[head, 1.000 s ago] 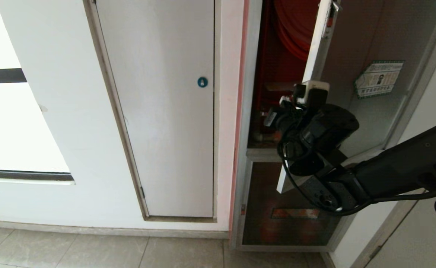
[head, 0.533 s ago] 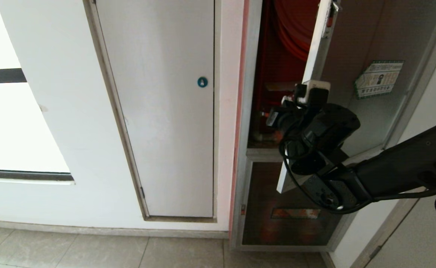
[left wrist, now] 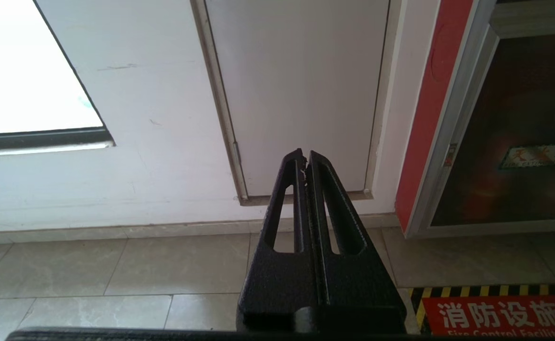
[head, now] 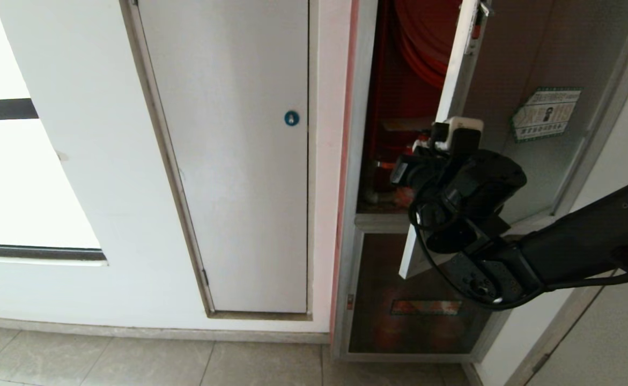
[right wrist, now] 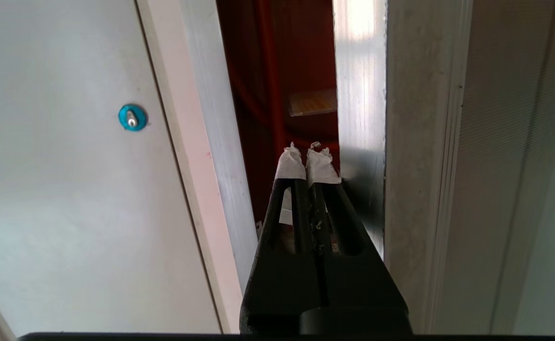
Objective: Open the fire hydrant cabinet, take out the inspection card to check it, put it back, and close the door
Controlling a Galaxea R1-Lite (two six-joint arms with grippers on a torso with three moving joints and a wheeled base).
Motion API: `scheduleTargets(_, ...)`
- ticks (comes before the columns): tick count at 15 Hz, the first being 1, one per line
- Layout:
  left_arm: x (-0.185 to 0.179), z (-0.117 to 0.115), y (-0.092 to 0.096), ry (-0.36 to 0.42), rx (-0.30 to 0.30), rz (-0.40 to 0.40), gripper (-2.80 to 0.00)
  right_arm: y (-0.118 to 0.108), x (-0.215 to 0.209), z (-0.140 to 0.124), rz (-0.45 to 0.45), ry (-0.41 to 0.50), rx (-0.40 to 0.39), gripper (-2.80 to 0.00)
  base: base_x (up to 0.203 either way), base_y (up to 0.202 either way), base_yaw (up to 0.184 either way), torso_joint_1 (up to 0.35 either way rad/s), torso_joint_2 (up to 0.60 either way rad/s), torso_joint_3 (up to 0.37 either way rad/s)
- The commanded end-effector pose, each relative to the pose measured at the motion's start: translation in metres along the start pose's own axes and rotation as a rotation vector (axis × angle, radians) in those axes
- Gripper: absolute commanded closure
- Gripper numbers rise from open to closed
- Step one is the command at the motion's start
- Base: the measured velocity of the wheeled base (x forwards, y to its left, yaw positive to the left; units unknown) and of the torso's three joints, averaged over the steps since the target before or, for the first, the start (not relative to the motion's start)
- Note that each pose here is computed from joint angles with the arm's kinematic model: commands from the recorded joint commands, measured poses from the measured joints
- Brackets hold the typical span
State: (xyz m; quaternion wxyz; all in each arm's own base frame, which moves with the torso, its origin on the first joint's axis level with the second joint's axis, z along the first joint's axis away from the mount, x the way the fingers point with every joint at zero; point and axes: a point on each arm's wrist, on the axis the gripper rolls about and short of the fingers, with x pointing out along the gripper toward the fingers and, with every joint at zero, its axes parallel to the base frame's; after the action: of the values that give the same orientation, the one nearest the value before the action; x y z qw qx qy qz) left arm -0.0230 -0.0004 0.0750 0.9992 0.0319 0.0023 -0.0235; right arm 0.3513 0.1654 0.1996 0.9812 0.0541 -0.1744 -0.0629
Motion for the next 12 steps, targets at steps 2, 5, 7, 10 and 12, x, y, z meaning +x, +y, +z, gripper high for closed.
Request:
scheduleTargets(2, 0.000, 0.000, 0.000, 0.000, 0.001, -0.001, 0.00, -0.002, -0.003, 0.005, -0.010, -0.008, 0.006, 0.00, 0.000, 0.000, 0.000, 0.000, 0.00, 0.000)
scheduleTargets(5, 0.000, 0.000, 0.000, 0.000, 0.001, 0.000, 0.00, -0.006, -0.007, 0.009, -0.013, -0.003, 0.002, 0.00, 0.000, 0.000, 0.000, 0.000, 0.00, 0.000)
scheduleTargets(7, 0.000, 0.000, 0.000, 0.000, 0.001, 0.001, 0.00, -0.009, -0.012, 0.011, -0.014, 0.005, -0.003, 0.00, 0.000, 0.000, 0.000, 0.000, 0.00, 0.000)
scheduleTargets(10, 0.000, 0.000, 0.000, 0.000, 0.001, 0.001, 0.00, -0.014, -0.019, 0.011, -0.024, 0.021, -0.011, 0.00, 0.000, 0.000, 0.000, 0.000, 0.00, 0.000)
scheduleTargets(12, 0.000, 0.000, 0.000, 0.000, 0.001, 0.001, 0.00, -0.018, -0.025, 0.014, -0.024, 0.024, -0.012, 0.00, 0.000, 0.000, 0.000, 0.000, 0.00, 0.000)
